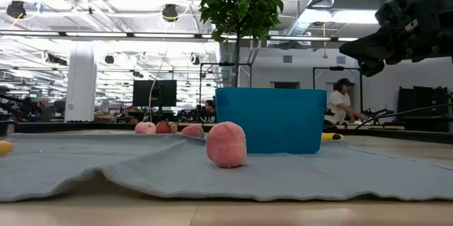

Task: Pick and placing Produce into tupperware
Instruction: Put the grapes into the bin, then put the blueberry into the bin

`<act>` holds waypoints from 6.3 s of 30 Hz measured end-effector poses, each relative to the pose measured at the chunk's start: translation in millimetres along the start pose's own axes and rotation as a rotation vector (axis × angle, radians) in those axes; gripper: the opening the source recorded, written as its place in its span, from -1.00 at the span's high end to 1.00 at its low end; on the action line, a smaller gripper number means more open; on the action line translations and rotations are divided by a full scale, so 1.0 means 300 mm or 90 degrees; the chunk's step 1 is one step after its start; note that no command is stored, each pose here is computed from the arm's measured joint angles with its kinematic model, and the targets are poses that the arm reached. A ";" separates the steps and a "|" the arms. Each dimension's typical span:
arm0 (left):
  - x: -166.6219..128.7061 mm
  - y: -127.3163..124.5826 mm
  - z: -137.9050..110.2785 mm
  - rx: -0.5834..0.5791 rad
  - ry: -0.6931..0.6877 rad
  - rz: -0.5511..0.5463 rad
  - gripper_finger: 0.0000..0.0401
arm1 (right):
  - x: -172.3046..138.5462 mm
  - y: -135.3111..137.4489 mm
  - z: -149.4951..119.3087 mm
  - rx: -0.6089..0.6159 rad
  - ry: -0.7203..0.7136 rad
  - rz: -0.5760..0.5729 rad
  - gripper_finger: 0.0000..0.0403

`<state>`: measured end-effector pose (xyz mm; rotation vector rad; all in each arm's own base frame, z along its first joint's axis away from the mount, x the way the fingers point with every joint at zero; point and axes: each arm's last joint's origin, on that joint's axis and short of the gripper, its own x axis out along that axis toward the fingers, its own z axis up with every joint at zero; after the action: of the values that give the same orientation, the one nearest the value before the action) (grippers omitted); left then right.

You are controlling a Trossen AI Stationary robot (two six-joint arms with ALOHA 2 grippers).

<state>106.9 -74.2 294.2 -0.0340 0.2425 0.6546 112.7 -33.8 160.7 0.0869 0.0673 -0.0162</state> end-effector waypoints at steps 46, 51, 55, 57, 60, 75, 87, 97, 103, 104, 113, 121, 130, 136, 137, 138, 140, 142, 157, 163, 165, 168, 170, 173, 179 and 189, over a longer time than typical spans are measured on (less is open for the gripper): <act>0.008 -0.062 -0.162 0.145 -0.152 -0.229 -0.07 | 0.000 0.000 -0.009 0.019 0.017 -0.001 0.70; 0.056 -0.077 -0.170 0.302 -0.150 -0.065 -0.07 | 0.000 0.000 -0.009 0.023 0.017 -0.001 0.70; 0.099 -0.097 -0.191 0.426 -0.128 -0.002 -0.07 | 0.000 0.000 -0.009 0.031 0.017 -0.001 0.70; 0.115 -0.109 -0.200 0.492 -0.118 0.019 -0.07 | 0.000 0.000 -0.009 0.031 0.017 -0.001 0.70; 0.130 -0.125 -0.198 0.550 -0.101 0.066 -0.07 | 0.000 0.000 -0.009 0.031 0.018 -0.001 0.70; 0.154 -0.179 -0.195 0.176 -0.117 0.051 -0.07 | 0.000 0.000 -0.009 0.036 0.017 -0.001 0.70; 0.269 -0.200 -0.219 -0.178 -0.024 -0.142 -0.07 | 0.000 0.000 -0.009 0.036 0.017 -0.001 0.70; 0.434 -0.207 -0.214 -0.216 -0.018 -0.257 -0.07 | 0.000 0.000 -0.009 0.036 0.018 -0.001 0.70; 0.527 -0.221 -0.213 -0.234 0.003 -0.284 -0.07 | 0.000 0.000 -0.009 0.035 0.018 -0.001 0.70; 0.543 -0.230 -0.207 -0.234 0.006 -0.291 -0.07 | 0.000 0.000 -0.009 0.035 0.018 -0.001 0.70; 0.687 -0.331 -0.180 -0.147 0.116 -0.330 -0.07 | 0.000 0.000 -0.010 0.036 0.019 -0.001 0.70; 0.770 -0.406 -0.141 -0.062 0.219 -0.342 -0.07 | -0.001 -0.001 -0.024 0.047 0.046 -0.004 0.70; 0.763 -0.425 -0.143 -0.023 0.233 -0.291 -0.10 | -0.001 -0.001 -0.030 0.048 0.057 -0.004 0.70; 0.749 -0.433 -0.153 0.005 0.233 -0.265 -0.31 | -0.001 -0.001 -0.028 0.048 0.052 -0.004 0.70; 0.746 -0.436 -0.152 0.017 0.224 -0.259 -0.36 | -0.001 -0.001 -0.026 0.047 0.050 -0.004 0.70; 0.742 -0.440 -0.151 0.025 0.216 -0.251 -0.40 | -0.001 -0.001 -0.025 0.046 0.047 -0.004 0.70; 0.734 -0.449 -0.150 0.029 0.209 -0.256 -0.48 | -0.001 -0.001 -0.022 0.044 0.041 -0.003 0.70; 0.726 -0.456 -0.152 0.044 0.207 -0.263 -0.54 | -0.001 -0.001 -0.020 0.043 0.037 -0.003 0.70; 0.565 -0.525 -0.077 0.143 0.032 -0.382 -0.57 | 0.004 0.016 -0.002 0.050 0.005 0.027 0.70; 0.464 -0.392 -0.103 0.058 -0.082 -0.459 -0.57 | 0.007 0.030 0.006 0.049 -0.009 0.051 0.70; 0.427 -0.335 -0.127 0.028 -0.119 -0.474 -0.57 | 0.008 0.035 0.006 0.048 -0.008 0.059 0.70; 0.372 -0.245 -0.180 -0.006 -0.161 -0.481 -0.57 | 0.009 0.041 0.006 0.047 -0.008 0.070 0.70; 0.333 -0.191 -0.212 -0.041 -0.208 -0.492 -0.57 | 0.009 0.045 0.012 0.043 -0.019 0.075 0.70; 0.290 -0.126 -0.249 -0.088 -0.270 -0.505 -0.57 | 0.010 0.046 0.018 0.039 -0.030 0.070 0.70; 0.255 -0.061 -0.304 -0.094 -0.293 -0.485 -0.57 | 0.020 0.029 0.040 0.047 0.024 -0.034 0.66; 0.267 -0.058 -0.329 -0.019 -0.270 -0.475 -0.57 | 0.089 0.008 0.065 0.073 0.198 -0.107 0.43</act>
<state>157.9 -50.6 178.8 -0.0113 -0.1915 -0.0858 140.7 -33.5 178.4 0.1974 0.3848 -0.1749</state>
